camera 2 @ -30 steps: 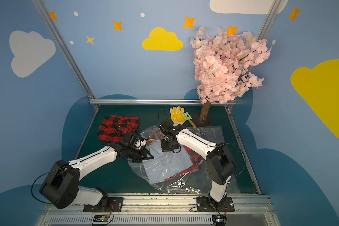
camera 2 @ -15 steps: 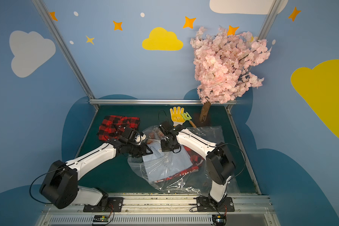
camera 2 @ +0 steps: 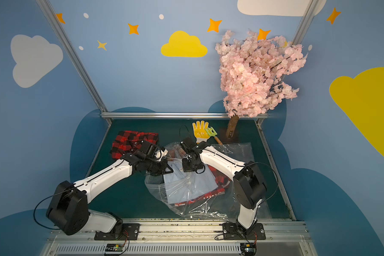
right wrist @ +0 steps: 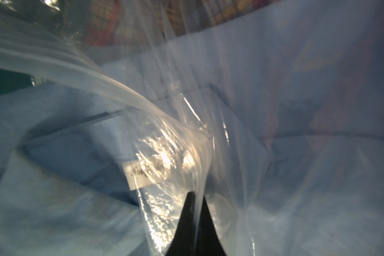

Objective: Take the shirt out of the vacuum bag
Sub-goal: Take out the shirt from the vacuum bag.

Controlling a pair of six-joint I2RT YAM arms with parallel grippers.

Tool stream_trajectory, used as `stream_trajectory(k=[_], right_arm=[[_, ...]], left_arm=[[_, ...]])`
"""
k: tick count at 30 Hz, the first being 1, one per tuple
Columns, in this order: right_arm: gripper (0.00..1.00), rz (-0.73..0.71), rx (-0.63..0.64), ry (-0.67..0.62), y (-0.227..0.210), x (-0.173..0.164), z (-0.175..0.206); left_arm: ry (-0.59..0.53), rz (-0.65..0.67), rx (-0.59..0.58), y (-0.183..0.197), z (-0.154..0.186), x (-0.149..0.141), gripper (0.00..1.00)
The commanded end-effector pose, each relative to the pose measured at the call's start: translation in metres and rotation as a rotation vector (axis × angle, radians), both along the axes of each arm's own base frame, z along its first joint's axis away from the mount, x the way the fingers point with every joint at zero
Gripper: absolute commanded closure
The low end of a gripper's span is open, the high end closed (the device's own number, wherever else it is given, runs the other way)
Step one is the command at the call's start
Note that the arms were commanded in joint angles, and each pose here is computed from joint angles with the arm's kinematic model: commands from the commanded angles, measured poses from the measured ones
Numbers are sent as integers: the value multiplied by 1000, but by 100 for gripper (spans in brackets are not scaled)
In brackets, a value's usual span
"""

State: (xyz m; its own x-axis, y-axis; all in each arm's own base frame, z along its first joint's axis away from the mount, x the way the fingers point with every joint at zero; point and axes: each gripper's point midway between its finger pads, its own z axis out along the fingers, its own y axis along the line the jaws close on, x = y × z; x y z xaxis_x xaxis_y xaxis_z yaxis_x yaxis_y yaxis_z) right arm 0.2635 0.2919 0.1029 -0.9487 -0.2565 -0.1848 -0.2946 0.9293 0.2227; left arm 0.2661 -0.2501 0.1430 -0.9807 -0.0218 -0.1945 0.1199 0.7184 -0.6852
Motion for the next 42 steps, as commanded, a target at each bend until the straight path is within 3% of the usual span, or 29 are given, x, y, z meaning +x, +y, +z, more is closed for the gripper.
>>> stream_trajectory(k=[1, 14, 30, 42], right_arm=[[100, 10, -72, 77, -15, -22, -13], [100, 4, -82, 81, -17, -21, -15], [100, 11, -76, 72, -17, -19, -13], [100, 6, -72, 64, -18, -16, -10]], left_arm=[[-74, -22, -49, -5, 33, 4, 91], [-116, -24, -77, -2, 66, 3, 92], [-153, 121, 63, 75, 74, 35, 93], [-180, 201, 277, 128, 73, 59, 94]])
